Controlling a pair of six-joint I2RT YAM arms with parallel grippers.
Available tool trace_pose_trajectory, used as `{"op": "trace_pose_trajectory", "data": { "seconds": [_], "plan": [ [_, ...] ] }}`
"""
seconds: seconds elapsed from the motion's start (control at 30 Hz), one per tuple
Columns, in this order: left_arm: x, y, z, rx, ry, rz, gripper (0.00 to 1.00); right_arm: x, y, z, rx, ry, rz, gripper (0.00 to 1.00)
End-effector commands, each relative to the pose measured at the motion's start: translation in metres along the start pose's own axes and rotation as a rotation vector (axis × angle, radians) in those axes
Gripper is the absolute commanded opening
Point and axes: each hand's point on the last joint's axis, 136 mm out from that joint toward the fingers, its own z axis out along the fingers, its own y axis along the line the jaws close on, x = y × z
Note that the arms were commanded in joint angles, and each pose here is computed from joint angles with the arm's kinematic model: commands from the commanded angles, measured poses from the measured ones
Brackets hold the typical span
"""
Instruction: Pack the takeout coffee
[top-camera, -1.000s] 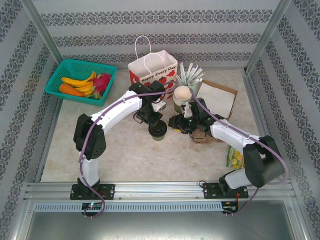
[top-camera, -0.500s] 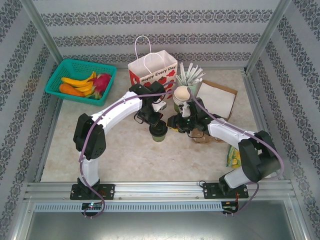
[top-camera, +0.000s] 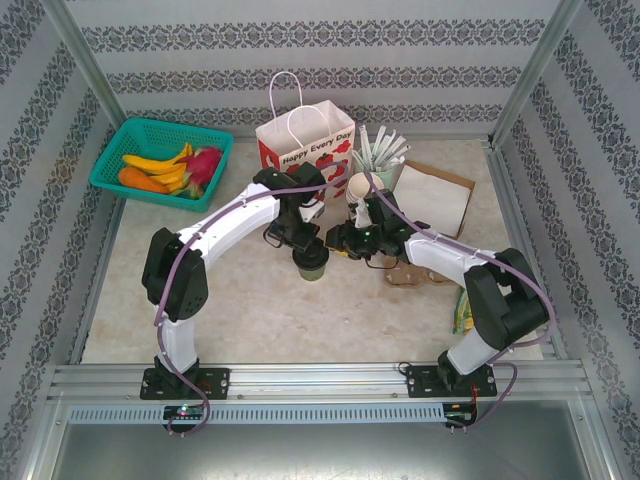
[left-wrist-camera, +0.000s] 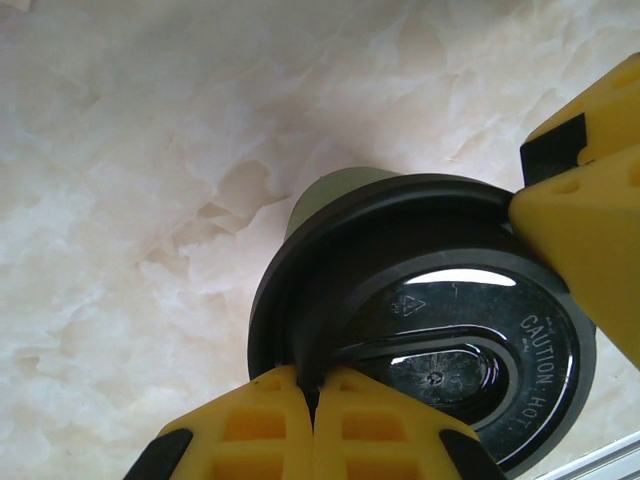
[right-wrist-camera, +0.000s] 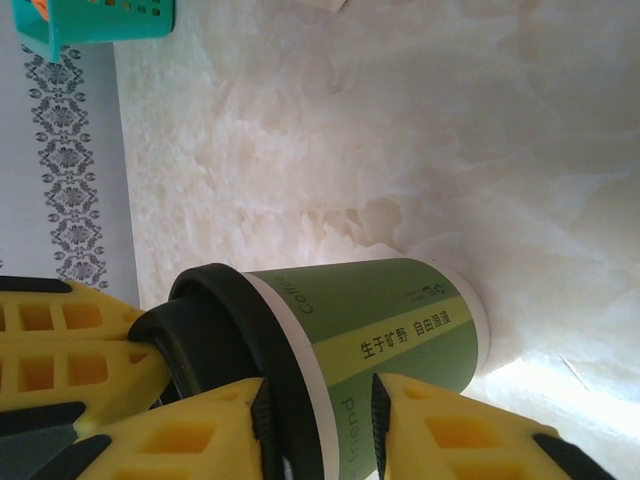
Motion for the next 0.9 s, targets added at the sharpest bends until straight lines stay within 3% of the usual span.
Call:
{"op": "trace_pose_trajectory", "data": {
  "seconds": [0.0, 0.23, 0.53, 0.73, 0.87],
  "plan": [
    [-0.007, -0.051, 0.035, 0.180, 0.010, 0.062, 0.00, 0.023, -0.033, 0.034, 0.122, 0.055, 0.055, 0.38],
    [-0.008, -0.049, 0.034, 0.168, 0.000, 0.080, 0.00, 0.015, -0.012, 0.045, 0.037, 0.091, 0.040, 0.43],
    [-0.010, -0.044, 0.033, 0.139, -0.010, 0.080, 0.00, 0.007, -0.009, 0.049, 0.029, 0.070, 0.059, 0.55],
    [-0.010, -0.036, 0.034, 0.091, -0.005, 0.064, 0.00, 0.011, -0.011, 0.058, 0.034, 0.099, 0.064, 0.54],
    [-0.010, -0.031, 0.032, 0.066, -0.008, 0.040, 0.00, 0.003, 0.003, 0.045, 0.028, 0.049, 0.022, 0.56]
  ]
}}
